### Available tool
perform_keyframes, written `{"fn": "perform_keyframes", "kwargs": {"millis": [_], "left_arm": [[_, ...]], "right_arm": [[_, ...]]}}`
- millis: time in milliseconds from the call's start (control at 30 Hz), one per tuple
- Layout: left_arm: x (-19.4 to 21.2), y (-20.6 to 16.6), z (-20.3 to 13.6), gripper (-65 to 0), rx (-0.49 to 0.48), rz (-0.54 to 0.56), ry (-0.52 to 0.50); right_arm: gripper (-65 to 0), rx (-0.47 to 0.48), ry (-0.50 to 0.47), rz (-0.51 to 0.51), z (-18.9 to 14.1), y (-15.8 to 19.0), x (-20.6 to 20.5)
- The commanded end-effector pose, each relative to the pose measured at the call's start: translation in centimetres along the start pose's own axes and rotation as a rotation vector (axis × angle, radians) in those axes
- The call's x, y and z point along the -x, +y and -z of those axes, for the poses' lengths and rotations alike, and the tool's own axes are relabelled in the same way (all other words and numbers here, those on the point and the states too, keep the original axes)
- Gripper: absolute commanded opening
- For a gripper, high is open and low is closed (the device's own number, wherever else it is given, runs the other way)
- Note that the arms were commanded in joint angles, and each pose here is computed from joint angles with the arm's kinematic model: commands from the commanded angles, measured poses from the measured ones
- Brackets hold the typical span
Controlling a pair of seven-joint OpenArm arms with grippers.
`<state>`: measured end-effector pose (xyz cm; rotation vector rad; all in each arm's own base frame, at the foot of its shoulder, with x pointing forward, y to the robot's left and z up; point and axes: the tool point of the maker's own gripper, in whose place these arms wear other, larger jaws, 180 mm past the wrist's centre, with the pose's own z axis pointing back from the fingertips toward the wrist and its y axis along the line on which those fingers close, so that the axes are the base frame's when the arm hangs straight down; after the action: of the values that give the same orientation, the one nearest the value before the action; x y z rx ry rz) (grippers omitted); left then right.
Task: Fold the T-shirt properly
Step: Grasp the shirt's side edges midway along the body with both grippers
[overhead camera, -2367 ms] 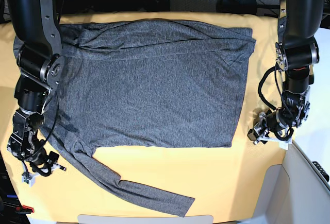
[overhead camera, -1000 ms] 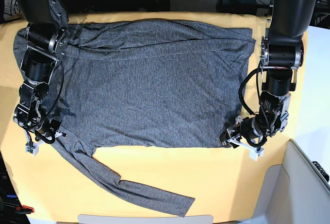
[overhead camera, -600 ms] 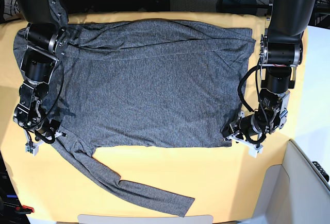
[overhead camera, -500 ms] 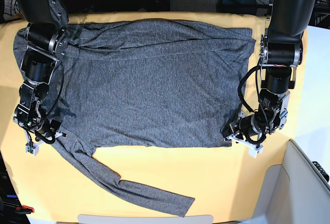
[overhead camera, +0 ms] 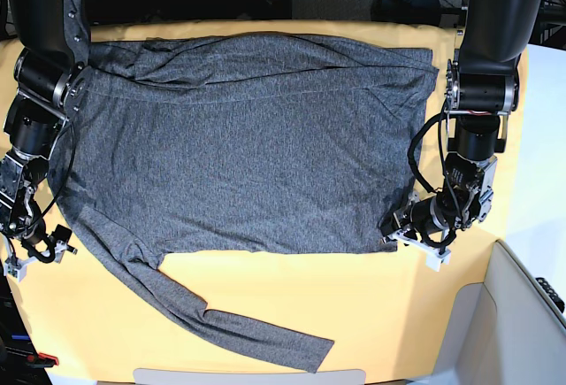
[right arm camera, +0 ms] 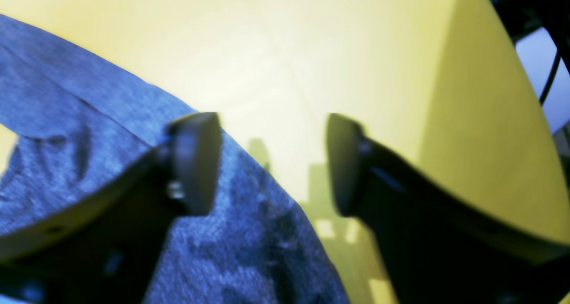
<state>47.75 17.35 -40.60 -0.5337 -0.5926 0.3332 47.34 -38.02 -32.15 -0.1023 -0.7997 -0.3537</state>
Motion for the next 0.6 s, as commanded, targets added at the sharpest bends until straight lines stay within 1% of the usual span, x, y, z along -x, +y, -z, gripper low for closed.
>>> {"fn": "perform_keyframes", "kwargs": {"millis": [0,67,100,200,267,467,567], "left_arm": [[-1.8,-1.0,-0.5,-64.3,0.016,0.02,-0.025],[-1.7,-1.0,-0.5,-64.3,0.015,0.021,-0.023],[-1.7,-1.0,-0.5,-64.3,0.015,0.021,-0.021],[-1.7,-1.0,-0.5,-64.3,0.015,0.021,-0.021],[-1.7,-1.0,-0.5,-64.3,0.015,0.021,-0.021],[-1.7,-0.9,-0.5,-64.3,0.014,0.02,-0.022],[-1.7,-0.8,-0.6,-64.3,0.012,0.02,-0.023]], "right_arm": [[-22.7,-0.03,-0.05,0.004,-0.5,0.1,-2.2],[-23.0,-0.095,-0.039,-0.007,0.0,1.1,-1.3],[-23.1,-0.109,-0.033,-0.005,0.2,1.1,-0.7],[-23.1,-0.118,-0.031,0.022,0.5,0.4,0.3],[-23.1,-0.116,-0.019,0.022,0.6,0.3,1.0],[-23.1,-0.092,-0.052,0.021,0.6,-1.0,1.1],[-23.1,-0.088,-0.043,0.028,0.9,-1.5,1.8]]}}
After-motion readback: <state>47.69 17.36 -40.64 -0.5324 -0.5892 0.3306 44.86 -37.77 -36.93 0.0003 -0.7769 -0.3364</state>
